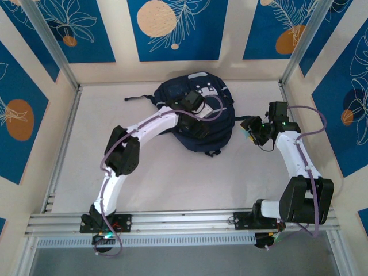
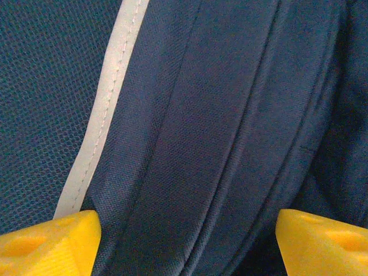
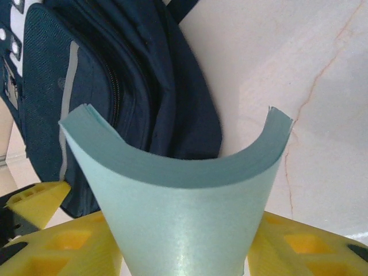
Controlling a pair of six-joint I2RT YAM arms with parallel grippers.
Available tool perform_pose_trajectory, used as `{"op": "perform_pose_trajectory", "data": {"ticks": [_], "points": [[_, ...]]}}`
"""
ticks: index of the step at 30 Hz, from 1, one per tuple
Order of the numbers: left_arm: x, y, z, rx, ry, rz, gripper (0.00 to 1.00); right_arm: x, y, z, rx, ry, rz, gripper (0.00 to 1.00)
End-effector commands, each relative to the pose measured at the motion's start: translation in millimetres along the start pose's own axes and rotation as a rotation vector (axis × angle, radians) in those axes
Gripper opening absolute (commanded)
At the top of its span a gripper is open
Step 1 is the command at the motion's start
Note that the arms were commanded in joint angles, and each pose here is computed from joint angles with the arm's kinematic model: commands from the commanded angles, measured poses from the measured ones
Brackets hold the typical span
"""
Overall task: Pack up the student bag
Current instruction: Open the student bag at the top-center of the table.
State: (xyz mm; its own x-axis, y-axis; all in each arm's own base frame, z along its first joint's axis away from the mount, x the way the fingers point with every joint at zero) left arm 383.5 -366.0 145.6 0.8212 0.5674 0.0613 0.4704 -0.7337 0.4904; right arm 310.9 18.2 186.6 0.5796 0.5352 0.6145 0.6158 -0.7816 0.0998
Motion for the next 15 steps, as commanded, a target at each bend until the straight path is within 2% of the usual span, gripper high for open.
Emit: {"op": "perform_pose_trajectory", "data": {"ticks": [1, 4, 9, 11, 15], "points": [[2.2, -3.2, 8.5, 0.031, 0.035, 0.019, 0.79, 5.7, -3.1, -5.0, 0.018, 0.039, 0.001, 0.54], [6.3, -1.1, 13.9, 0.028, 0.059, -0.003, 0.67, 5.3, -3.4, -6.0, 0.021, 0.041, -0.001, 0.53], [12.6, 4.7, 13.6, 0.004, 0.103, -0.019, 0.23, 6.8, -2.3, -10.8, 0.011, 0.054, -0.008, 0.51], [15.8, 7.2, 10.4, -0.006, 0.125, -0.015, 0.02, 8.5, -1.6, -12.5, 0.01, 0.064, -0.01, 0.5], [14.9, 13.6, -1.1, -0.038, 0.12, -0.008, 0.0, 10.5, -0.9, -13.9, 0.011, 0.074, -0.008, 0.49]]}}
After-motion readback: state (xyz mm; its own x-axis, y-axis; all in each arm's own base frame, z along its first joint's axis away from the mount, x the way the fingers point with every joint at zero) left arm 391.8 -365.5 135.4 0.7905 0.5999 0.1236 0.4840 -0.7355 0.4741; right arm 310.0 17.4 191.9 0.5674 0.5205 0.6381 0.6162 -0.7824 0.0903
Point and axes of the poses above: each hand's point on the last joint's axis, 136 mm out from that joint toward the fingers, its own z axis out along the fingers, its own x axis along the line the jaws close on, y = z × x, the point moved 4 cm from there along -z, back along the fingers, and after that the axes turned 5 degrees about z, right-handed, at the moved point
